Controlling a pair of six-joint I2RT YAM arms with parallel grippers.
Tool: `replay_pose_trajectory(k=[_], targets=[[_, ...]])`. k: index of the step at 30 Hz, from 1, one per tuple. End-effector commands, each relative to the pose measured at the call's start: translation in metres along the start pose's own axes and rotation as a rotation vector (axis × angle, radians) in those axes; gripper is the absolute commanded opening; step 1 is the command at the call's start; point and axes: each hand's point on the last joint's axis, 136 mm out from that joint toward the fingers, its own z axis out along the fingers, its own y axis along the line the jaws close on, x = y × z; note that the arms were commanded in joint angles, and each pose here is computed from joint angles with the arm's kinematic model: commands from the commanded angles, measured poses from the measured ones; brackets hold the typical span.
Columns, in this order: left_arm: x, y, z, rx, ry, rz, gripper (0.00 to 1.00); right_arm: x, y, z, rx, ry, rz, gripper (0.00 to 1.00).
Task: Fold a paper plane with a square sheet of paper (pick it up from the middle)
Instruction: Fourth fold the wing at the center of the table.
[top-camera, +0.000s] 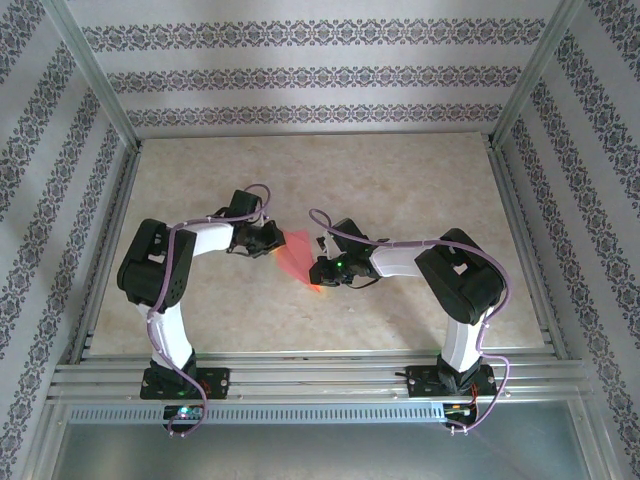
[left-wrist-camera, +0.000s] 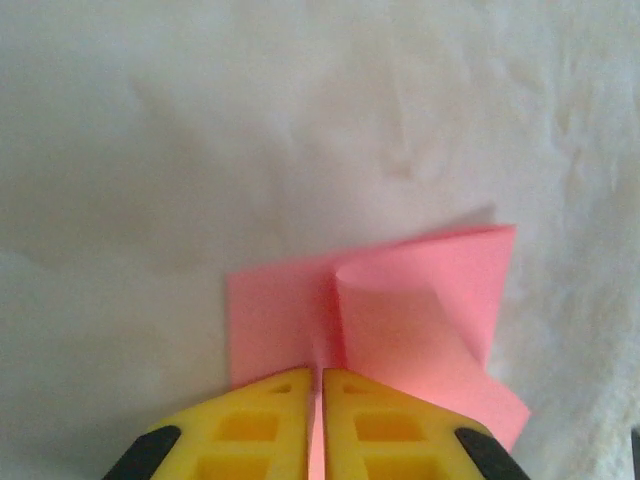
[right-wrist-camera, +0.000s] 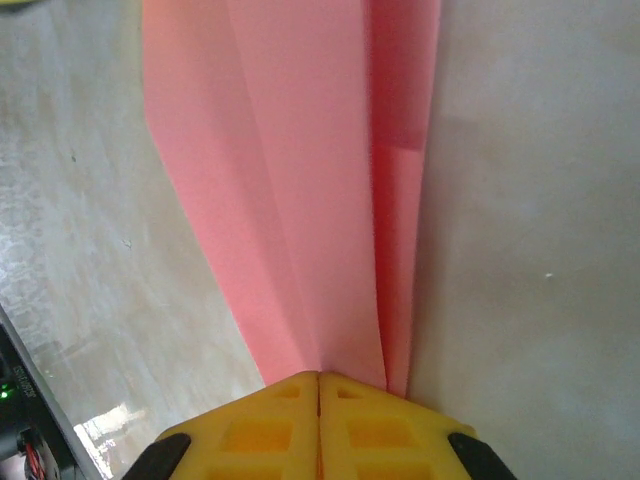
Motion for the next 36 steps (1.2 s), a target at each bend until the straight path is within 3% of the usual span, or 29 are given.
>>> replay_pose_trajectory(k=[1, 5, 8, 12, 17, 26, 36], targets=[[-0.019, 0.024, -0.002, -0.108, -0.042, 0.018, 0.13, 0.054, -0.065, 0.008, 0.232, 0.157, 0.105, 0.09], [-0.032, 0.015, -0.013, -0.11, -0.066, 0.049, 0.13, 0.053, -0.065, 0.008, 0.232, 0.157, 0.104, 0.09], [-0.029, -0.007, -0.03, -0.04, -0.084, 0.069, 0.13, 0.053, -0.064, 0.007, 0.233, 0.158, 0.103, 0.09], [-0.01, -0.034, -0.046, 0.071, -0.097, 0.084, 0.13, 0.054, -0.065, 0.009, 0.236, 0.165, 0.105, 0.09], [0.017, -0.048, -0.032, 0.114, -0.043, 0.093, 0.13, 0.054, -0.066, 0.01, 0.241, 0.175, 0.111, 0.09], [0.022, -0.032, 0.004, 0.033, 0.009, 0.093, 0.12, 0.059, -0.069, 0.01, 0.26, 0.196, 0.114, 0.09], [0.0, 0.003, 0.01, -0.113, -0.035, 0.071, 0.13, 0.065, -0.075, 0.009, 0.297, 0.215, 0.105, 0.09]])
